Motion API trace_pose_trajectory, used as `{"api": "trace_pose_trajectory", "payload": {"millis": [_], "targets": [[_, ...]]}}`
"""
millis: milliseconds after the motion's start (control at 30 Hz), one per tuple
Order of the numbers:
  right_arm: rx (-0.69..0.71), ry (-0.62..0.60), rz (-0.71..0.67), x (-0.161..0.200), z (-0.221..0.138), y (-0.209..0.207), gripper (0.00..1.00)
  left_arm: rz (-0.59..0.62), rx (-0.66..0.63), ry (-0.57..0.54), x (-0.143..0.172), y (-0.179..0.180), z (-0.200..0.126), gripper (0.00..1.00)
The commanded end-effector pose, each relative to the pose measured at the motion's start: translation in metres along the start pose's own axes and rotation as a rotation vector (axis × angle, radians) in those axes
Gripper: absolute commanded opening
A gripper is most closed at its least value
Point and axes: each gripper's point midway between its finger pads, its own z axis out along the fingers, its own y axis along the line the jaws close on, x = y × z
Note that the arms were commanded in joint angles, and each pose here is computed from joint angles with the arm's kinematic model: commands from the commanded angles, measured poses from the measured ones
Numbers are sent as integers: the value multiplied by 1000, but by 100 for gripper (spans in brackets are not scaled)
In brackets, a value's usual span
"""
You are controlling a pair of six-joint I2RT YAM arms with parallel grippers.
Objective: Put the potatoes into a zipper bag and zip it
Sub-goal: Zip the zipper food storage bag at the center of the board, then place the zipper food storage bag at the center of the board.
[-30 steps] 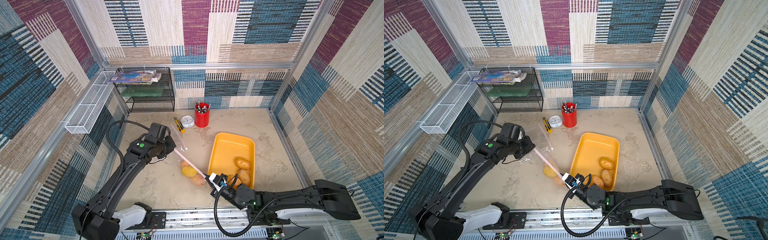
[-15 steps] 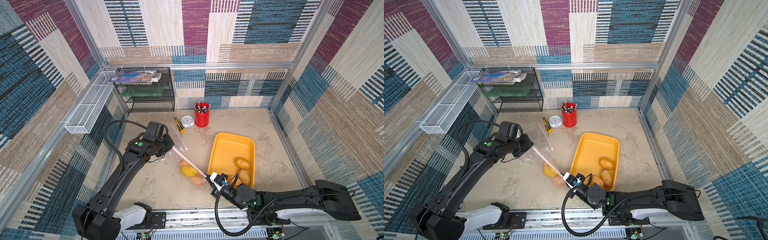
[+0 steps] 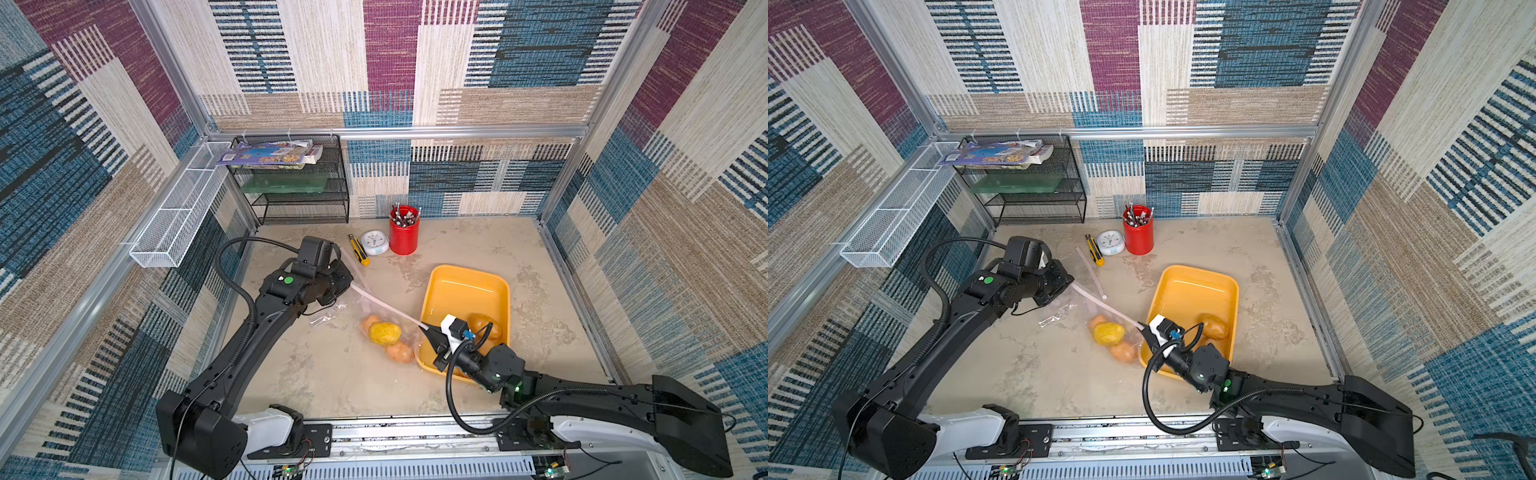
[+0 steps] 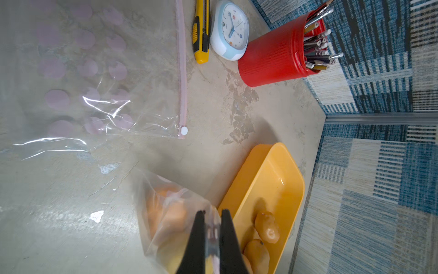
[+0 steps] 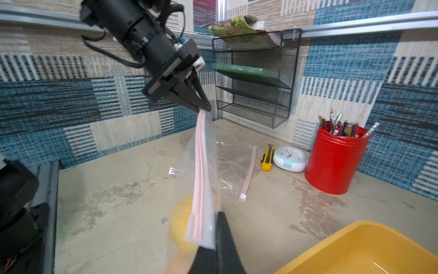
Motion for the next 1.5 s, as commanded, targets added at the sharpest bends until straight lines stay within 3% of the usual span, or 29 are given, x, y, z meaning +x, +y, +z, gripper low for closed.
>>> {"api": "trace_pose_trajectory", "payload": {"millis": [0, 167, 433, 667, 800, 867, 967, 1100, 1267, 1367, 1467], "targets": [[-75, -39, 117, -14, 8, -8, 0, -63, 46, -46, -16, -17, 7, 0], [-38, -19, 167, -17, 27, -42, 0, -108, 80, -18, -23, -43, 29, 0], [56, 19, 206, -11, 65, -87, 0, -22, 42, -48, -53, -88, 75, 0], [126, 43, 234, 6, 79, -114, 0, 63, 65, 58, -55, -128, 137, 0], [183, 58, 222, 13, 77, -129, 0, 62, 41, 94, -49, -132, 160, 1], [208, 68, 237, 18, 77, -140, 0, 64, 15, 80, -49, -129, 163, 22], [216, 94, 272, 29, 81, -154, 1, 100, -34, 12, -55, -124, 151, 50], [221, 117, 285, 39, 88, -161, 1, 148, -53, -69, -66, -125, 120, 65], [256, 142, 291, 41, 97, -173, 1, 158, -72, -208, -82, -112, 59, 74], [270, 155, 302, 44, 101, -181, 4, 149, -51, -305, -82, -92, 31, 73], [279, 165, 318, 46, 102, -189, 16, 101, -46, -390, -75, -54, 18, 75]]}}
